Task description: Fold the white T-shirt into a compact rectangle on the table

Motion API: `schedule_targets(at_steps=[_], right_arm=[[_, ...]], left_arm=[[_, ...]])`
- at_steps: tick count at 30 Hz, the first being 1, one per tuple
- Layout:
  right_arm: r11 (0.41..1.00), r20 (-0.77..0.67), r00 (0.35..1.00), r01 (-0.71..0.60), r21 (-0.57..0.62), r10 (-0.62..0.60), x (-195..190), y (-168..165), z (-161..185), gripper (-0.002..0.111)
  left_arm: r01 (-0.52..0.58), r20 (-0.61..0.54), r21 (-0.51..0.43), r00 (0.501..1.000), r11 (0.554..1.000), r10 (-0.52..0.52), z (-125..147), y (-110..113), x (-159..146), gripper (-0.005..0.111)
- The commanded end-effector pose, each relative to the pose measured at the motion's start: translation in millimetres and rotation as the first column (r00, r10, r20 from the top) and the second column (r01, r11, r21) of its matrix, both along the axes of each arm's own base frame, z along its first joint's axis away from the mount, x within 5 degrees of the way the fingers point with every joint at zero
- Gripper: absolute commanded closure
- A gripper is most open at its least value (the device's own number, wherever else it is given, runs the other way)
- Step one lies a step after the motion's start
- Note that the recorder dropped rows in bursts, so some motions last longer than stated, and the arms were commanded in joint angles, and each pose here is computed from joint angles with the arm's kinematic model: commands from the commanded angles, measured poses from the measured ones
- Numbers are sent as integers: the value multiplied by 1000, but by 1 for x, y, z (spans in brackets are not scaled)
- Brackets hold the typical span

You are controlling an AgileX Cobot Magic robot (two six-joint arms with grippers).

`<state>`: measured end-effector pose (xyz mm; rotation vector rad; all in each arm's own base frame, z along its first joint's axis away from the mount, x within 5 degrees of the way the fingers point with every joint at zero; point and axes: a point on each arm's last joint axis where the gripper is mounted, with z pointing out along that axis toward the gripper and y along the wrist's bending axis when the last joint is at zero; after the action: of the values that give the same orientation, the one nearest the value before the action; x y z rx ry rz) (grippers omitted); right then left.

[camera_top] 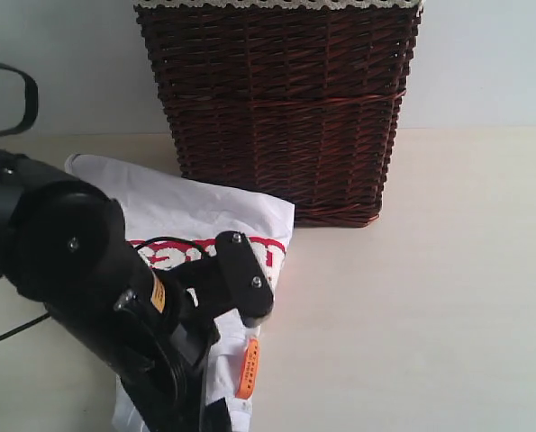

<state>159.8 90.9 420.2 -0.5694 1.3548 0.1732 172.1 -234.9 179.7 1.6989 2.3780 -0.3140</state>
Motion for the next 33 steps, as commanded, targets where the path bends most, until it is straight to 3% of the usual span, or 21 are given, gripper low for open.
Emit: schedule_targets(at_steps=[1,8,12,15,19,24,28,30,33], right_arm=[[1000,-13,1000,1,2,-1,2,1,-2,50],[1000,-13,1000,1,2,-1,2,1,-2,50],[1000,-13,1000,1,2,-1,2,1,-2,50],[1000,-13,1000,1,2,-1,2,1,-2,50],[1000,-13,1000,1,2,-1,2,1,-2,50],[1000,-13,1000,1,2,-1,2,1,-2,50],[1000,-13,1000,1,2,-1,2,1,-2,50],[1000,-13,1000,1,2,-1,2,1,-2,50],[1000,-13,1000,1,2,-1,2,1,-2,50]], left_arm=[[50,100,47,993,998,-55,-14,10,-2,30],[106,250,18,962,994,-107,-21,11,5,30],[114,277,-3,955,994,-108,-21,9,7,32],[133,268,37,954,990,-138,-23,11,6,52],[156,209,132,961,979,-181,-27,20,2,105],[209,201,342,936,916,-289,-23,39,4,107],[36,390,449,891,893,-231,17,55,18,107],[-100,512,491,837,865,-194,45,69,24,107],[-301,688,560,688,772,-231,88,101,33,107]])
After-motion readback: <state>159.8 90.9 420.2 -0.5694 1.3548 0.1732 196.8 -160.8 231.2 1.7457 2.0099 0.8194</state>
